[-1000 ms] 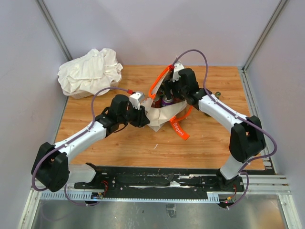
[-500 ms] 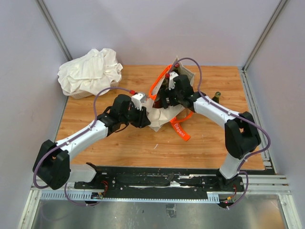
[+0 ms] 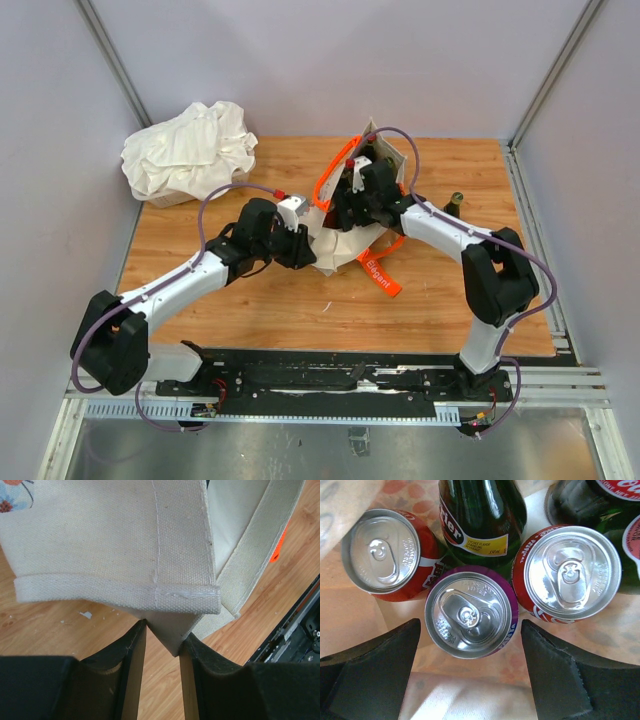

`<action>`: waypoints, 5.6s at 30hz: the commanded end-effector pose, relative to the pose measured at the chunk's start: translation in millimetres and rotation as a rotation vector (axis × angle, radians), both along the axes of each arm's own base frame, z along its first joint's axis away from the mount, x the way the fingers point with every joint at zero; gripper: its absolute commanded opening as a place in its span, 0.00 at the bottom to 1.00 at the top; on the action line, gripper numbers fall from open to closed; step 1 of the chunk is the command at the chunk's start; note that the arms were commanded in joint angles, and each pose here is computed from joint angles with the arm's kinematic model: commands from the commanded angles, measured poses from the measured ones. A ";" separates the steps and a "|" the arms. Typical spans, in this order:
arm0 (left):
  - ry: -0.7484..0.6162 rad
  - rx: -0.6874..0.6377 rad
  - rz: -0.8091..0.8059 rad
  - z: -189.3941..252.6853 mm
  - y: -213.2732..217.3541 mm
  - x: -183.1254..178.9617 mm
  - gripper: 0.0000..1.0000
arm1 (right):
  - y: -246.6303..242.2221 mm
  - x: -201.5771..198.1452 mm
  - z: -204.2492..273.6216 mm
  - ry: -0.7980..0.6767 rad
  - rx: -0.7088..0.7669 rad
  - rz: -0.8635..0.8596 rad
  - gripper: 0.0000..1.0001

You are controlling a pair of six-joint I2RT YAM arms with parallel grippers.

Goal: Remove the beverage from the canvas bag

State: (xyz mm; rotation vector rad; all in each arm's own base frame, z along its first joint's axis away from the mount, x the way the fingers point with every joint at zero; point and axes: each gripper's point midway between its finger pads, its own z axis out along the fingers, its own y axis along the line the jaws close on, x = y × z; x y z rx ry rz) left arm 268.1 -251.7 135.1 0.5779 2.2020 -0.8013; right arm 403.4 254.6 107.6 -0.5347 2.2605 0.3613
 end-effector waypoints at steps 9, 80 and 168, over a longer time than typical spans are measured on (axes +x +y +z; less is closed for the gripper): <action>0.044 0.024 -0.033 -9.1 -3.6 -11.0 0.35 | 16.3 9.6 -8.4 -0.017 0.015 -0.003 0.77; 0.023 -0.010 -0.055 -2.0 -15.1 -2.0 0.34 | -228.0 -118.0 85.1 -0.250 0.036 -0.778 0.01; 0.012 -0.008 0.009 -7.1 -7.8 1.4 0.34 | -53.5 64.6 8.7 -0.039 -0.094 -0.316 0.84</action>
